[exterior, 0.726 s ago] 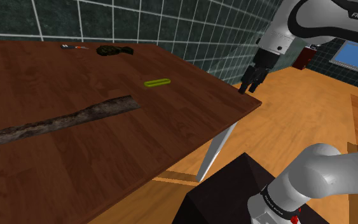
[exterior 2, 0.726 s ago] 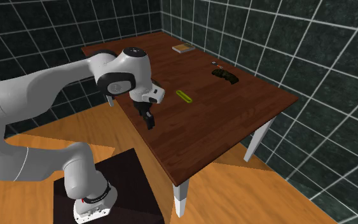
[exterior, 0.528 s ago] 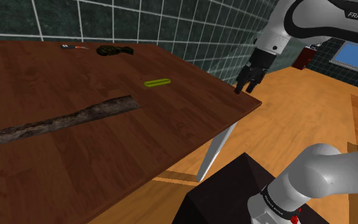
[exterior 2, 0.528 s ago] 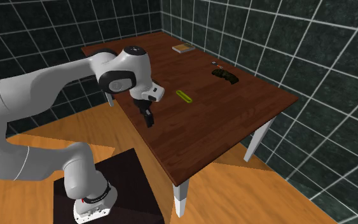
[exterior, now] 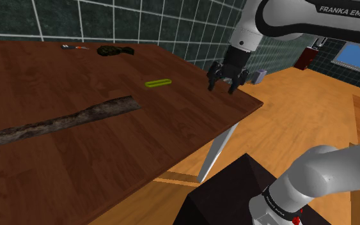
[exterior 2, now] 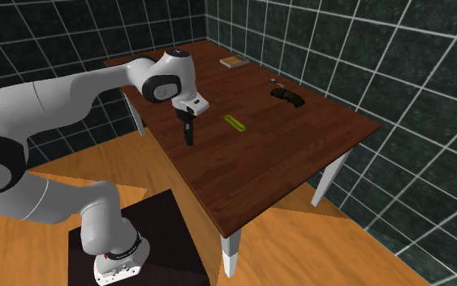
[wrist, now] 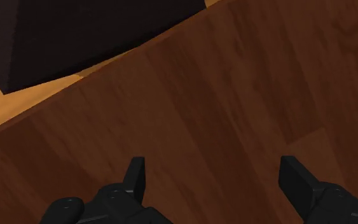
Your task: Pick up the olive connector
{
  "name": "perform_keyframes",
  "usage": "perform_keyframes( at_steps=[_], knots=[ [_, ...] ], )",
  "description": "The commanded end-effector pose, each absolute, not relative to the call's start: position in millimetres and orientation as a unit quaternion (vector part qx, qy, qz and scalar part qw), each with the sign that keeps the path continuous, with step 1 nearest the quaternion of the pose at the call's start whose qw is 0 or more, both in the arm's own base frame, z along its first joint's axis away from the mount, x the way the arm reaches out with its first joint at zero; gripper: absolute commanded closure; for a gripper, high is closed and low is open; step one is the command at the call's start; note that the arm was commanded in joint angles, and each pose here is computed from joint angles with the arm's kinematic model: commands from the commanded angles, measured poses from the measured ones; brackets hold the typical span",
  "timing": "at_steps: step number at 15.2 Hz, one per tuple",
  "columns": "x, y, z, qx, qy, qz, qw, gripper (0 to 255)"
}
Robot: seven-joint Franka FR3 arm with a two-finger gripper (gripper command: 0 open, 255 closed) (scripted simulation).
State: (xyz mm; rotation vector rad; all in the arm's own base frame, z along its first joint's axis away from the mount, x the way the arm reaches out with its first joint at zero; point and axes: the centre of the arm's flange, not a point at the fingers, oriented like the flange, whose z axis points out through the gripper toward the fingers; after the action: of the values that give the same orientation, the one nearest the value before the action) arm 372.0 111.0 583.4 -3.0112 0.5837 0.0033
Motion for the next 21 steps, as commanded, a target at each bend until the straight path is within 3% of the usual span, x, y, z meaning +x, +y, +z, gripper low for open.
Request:
perform_keyframes(
  at_steps=[1, 21],
  knots=[
    [390.6, 131.4, 580.3, -0.970, 0.240, 0.002, 0.035, 0],
    [635.0, 214.7, 538.4, -0.756, 0.655, 0.009, -0.003, 0]
  ],
)
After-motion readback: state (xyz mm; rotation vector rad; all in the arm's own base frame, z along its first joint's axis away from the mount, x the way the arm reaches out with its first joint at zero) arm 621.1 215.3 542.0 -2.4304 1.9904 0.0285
